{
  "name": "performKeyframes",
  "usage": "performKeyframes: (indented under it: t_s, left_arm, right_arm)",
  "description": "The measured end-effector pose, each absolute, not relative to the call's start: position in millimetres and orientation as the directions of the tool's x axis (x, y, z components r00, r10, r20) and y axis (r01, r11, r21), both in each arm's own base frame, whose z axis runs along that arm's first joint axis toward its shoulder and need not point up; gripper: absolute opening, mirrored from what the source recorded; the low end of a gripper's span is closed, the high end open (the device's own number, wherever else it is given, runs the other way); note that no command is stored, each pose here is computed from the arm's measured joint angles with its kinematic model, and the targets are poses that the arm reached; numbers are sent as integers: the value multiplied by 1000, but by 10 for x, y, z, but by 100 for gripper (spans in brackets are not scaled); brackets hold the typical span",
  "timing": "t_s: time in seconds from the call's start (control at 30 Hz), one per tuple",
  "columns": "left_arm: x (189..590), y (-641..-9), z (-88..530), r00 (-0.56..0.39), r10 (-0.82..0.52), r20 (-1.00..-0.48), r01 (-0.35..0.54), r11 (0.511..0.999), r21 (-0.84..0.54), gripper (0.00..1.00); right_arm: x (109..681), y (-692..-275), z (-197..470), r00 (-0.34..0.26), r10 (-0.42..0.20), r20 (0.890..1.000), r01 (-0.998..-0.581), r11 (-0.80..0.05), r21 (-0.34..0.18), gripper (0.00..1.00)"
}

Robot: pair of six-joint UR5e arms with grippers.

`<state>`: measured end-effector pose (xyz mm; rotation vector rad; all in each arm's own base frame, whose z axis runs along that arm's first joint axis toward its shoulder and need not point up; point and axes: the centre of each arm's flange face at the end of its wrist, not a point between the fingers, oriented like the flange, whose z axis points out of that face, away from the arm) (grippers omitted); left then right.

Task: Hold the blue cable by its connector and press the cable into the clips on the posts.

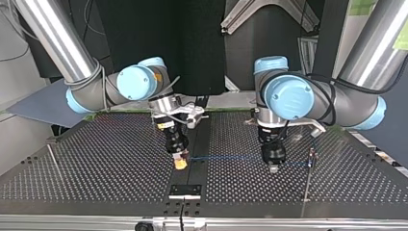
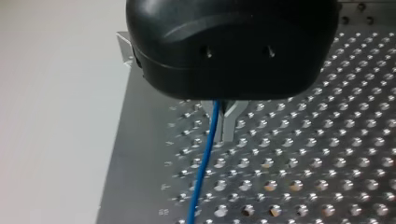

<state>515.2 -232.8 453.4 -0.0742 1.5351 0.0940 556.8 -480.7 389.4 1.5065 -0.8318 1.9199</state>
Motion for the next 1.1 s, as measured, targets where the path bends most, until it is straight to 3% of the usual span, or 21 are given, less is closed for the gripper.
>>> performKeyframes:
  t_s: [0.43, 0.7, 1.1]
  left_arm:
    - [5098, -2592, 3894, -25, 55, -998, -58, 997, 57, 0]
    - [5035, -2880, 3477, -81, 89, -993, -33, 995, 91, 0]
    - [4855, -3071, 2705, -134, 107, -985, 6, 994, 107, 0]
  right_arm:
    - [5292, -4801, 3293, -146, -39, 988, -783, -606, -140, 0]
    - [5153, -4727, 2948, -104, -92, 990, -799, -585, -138, 0]
    - [4801, -4635, 2403, -9, -151, 989, -863, -499, -84, 0]
